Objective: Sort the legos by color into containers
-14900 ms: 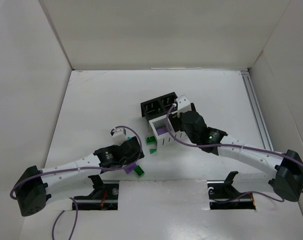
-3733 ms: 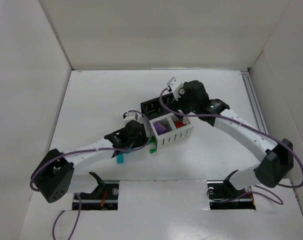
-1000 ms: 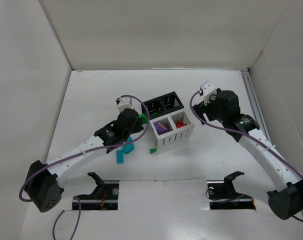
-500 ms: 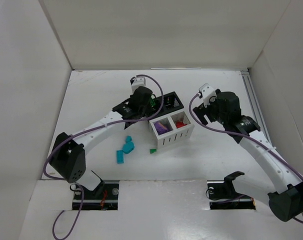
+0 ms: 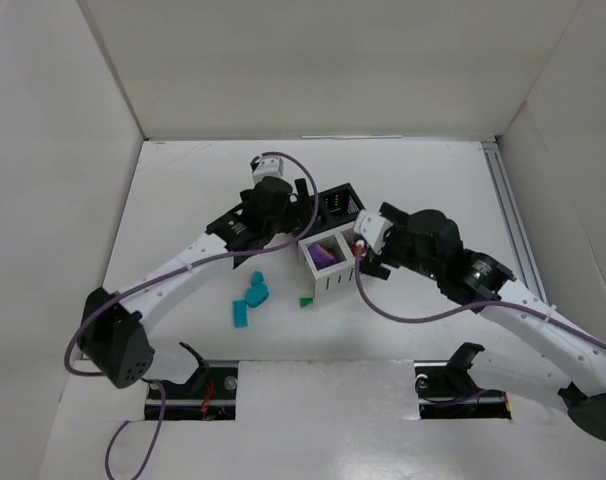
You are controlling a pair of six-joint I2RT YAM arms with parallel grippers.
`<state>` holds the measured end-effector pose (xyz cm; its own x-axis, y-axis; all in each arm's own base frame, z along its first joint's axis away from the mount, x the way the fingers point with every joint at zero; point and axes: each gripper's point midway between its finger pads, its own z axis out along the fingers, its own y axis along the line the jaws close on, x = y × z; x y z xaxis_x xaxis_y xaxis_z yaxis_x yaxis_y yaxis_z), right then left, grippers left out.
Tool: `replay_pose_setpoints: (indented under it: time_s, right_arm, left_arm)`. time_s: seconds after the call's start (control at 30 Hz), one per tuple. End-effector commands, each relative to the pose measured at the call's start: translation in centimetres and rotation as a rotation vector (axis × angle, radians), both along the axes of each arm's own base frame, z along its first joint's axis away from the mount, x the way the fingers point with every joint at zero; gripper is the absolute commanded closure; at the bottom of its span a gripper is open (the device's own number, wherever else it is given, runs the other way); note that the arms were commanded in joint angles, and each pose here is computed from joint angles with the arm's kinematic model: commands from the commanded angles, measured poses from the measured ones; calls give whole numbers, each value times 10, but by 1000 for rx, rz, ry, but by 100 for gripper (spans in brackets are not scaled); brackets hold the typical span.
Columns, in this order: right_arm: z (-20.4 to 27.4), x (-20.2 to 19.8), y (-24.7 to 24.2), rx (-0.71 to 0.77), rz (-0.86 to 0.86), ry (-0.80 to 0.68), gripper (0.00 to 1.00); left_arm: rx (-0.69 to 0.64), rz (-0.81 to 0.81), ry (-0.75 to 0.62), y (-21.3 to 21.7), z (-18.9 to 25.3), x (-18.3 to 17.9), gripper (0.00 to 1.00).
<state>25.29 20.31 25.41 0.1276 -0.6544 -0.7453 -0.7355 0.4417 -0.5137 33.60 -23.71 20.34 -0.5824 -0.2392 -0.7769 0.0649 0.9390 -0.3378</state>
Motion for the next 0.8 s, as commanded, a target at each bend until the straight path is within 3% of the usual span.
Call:
replay_pose_setpoints:
  time_s: [0.0, 0.07, 0.2, 0.37, 0.6, 0.77]
  right_arm:
    - [-7, -29, 58, -49, 250, -32, 6]
    - [-17, -44, 81, -82, 336, -25, 6]
    - [-38, -87, 134, -144, 600, 1, 10]
    - [-82, -106, 165, -277, 728, 60, 12]
    - [-133, -78, 181, -513, 646, 98, 19]
    - [-152, -74, 188, -561, 652, 123, 26]
  left_arm:
    - [-59, 94, -16, 33, 21, -28, 0]
    - [-19, 193, 48, 63, -3, -48, 0]
    - [-88, 388, 87, 114, -12, -88, 0]
    - [-170, 466, 86, 138, -22, -115, 0]
    - [-198, 488, 69, 149, -18, -123, 0]
    - [-170, 574, 49, 163, -5, -120, 0]
